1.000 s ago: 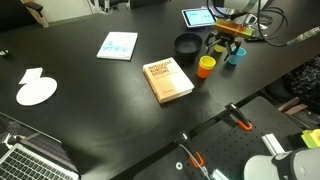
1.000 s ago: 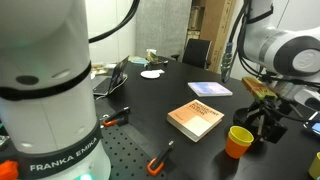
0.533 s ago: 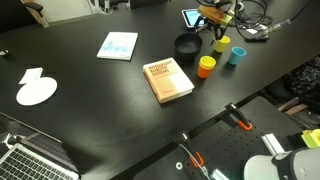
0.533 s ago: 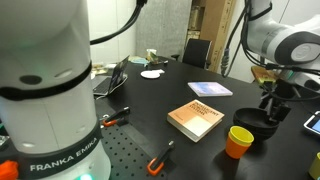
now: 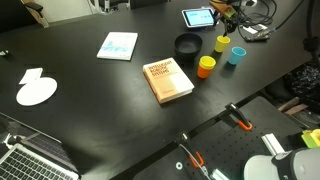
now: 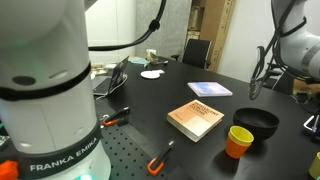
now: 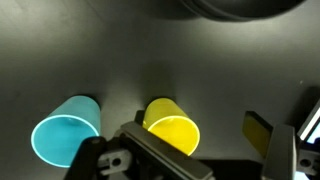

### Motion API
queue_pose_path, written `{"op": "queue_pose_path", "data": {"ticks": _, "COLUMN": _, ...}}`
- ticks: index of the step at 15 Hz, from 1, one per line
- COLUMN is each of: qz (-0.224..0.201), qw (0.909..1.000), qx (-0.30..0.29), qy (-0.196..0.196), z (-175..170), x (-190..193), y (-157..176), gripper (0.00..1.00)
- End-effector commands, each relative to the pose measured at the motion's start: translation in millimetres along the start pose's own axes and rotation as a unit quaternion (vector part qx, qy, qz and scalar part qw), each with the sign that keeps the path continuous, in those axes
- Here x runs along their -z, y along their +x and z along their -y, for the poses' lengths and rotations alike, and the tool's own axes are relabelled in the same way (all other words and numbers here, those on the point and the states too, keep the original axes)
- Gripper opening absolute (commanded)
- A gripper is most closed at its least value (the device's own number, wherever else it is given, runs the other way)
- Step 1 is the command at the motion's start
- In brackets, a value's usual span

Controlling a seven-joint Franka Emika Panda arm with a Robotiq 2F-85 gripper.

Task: Stack the cups together.

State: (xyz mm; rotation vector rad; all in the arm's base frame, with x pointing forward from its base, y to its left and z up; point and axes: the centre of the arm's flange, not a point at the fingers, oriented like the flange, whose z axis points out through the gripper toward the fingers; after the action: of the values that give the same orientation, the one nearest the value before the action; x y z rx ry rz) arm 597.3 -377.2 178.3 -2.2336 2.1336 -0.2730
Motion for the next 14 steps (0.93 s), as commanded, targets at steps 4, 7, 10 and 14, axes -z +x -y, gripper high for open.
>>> {"op": "queue_pose_path", "data": {"ticks": 4, "qz": 0.017, "qw": 0.9853, "qx": -0.168, "qy": -0.026, "z": 16, "x": -53, "y": 47, "gripper": 1.0}}
{"op": "queue_pose_path", "data": {"ticks": 7, "qz": 0.008, "qw": 0.9754, "qx": -0.218, "qy": -0.027, "z": 20, "x": -63, "y": 59, "gripper": 1.0}}
{"op": "queue_pose_path", "data": {"ticks": 10, "qz": 0.004, "qw": 0.9654, "qx": -0.259, "qy": -0.032, "z": 19, "x": -67, "y": 69, "gripper": 1.0}}
{"op": "queue_pose_path", "data": {"ticks": 14, "qz": 0.003, "qw": 0.9575, "qx": -0.286, "qy": -0.038, "z": 9, "x": -70, "y": 75, "gripper": 1.0}}
